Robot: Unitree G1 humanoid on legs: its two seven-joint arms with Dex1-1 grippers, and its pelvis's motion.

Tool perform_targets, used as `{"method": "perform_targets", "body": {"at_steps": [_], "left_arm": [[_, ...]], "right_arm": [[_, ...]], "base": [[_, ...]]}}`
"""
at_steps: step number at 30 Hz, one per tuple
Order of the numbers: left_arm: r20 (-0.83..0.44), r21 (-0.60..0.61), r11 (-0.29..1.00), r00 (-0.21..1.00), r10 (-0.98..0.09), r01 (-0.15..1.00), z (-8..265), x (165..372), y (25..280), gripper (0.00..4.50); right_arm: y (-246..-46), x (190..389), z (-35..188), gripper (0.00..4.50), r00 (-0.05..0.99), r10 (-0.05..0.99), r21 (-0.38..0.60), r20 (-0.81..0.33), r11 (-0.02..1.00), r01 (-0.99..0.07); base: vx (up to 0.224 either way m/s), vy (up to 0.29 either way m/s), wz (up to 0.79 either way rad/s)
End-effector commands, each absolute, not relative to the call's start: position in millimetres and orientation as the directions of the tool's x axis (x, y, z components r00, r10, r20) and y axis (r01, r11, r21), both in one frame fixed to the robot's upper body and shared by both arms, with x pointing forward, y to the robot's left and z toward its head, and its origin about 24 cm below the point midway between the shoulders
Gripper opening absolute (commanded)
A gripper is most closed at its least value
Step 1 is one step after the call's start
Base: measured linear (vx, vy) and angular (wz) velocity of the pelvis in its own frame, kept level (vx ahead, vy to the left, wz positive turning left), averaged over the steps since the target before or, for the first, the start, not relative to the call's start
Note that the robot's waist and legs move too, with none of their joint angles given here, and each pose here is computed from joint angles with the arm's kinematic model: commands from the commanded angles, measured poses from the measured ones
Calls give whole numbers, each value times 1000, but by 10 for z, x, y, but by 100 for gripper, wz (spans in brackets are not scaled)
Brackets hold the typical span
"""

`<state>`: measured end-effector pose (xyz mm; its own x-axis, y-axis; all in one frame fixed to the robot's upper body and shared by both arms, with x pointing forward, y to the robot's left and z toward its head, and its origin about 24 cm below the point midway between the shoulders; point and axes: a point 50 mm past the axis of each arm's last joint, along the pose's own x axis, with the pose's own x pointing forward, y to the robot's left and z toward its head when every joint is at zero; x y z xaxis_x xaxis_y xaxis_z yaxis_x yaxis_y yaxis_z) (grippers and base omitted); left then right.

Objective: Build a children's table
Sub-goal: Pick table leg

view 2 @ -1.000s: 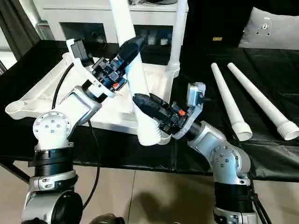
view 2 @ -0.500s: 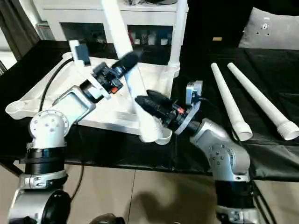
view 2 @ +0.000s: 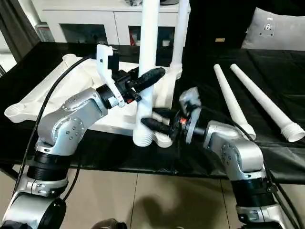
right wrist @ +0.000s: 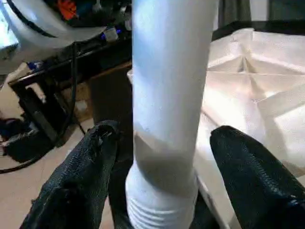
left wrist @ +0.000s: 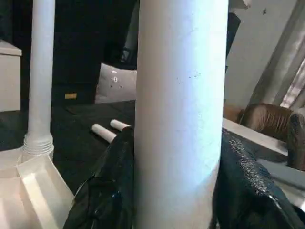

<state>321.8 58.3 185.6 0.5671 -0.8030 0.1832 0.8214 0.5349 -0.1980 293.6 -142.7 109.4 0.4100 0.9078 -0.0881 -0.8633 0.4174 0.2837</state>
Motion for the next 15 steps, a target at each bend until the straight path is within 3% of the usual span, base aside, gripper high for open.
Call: {"method": "perform_targets", "body": {"at_steps": [1,15], "left_arm": [[198,-155,529,551,-811,834,1917,3194,565,180],[194,-125,531,546,-815,838,1918,3179,462,180]], "right_arm": [[-1406,2970,1149,339,403,911,258,-85,410,-875],[-1210,3031,1034,339,391,914,264,-110,406,-875]], "base": [[0,0,0],[0,0,0]]}}
